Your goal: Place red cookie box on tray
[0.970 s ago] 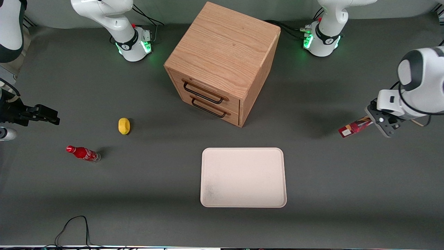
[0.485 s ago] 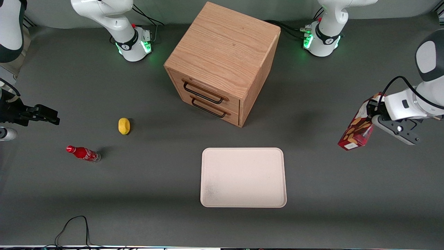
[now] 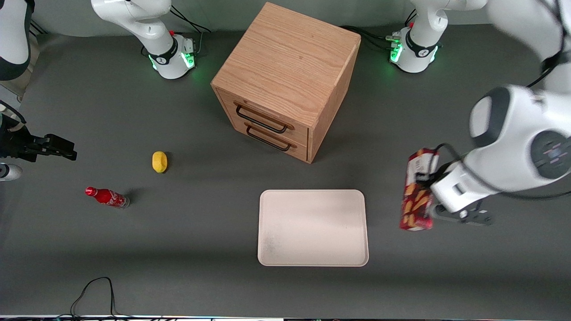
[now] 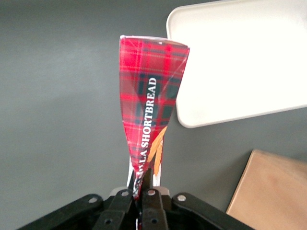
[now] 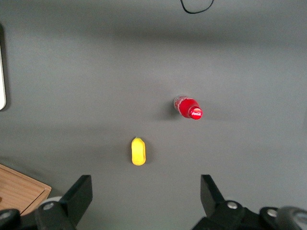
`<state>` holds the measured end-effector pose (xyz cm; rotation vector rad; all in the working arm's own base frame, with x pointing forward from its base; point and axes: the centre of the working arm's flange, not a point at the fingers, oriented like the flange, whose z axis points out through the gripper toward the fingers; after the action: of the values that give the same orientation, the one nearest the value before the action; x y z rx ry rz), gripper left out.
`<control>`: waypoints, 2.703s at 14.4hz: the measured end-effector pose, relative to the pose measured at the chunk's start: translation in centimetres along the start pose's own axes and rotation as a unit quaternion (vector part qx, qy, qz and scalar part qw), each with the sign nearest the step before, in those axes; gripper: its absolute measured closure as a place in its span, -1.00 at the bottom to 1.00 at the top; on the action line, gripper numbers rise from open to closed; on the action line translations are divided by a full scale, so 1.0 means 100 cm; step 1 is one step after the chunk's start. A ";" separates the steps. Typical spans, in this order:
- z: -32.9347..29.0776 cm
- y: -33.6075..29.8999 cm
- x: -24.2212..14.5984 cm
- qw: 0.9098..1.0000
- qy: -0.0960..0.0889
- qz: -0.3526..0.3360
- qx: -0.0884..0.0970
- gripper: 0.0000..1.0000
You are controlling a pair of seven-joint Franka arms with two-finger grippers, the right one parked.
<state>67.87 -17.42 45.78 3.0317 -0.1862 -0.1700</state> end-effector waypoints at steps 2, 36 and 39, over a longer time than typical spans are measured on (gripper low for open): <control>0.026 0.025 0.020 1.000 -0.002 -0.027 0.001 0.95; -0.008 -0.020 -0.037 0.988 0.054 -0.146 0.015 -1.00; -0.057 -0.077 -0.088 0.992 0.035 -0.119 0.021 -1.00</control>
<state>60.74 -8.12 51.53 3.0873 0.1799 -0.0765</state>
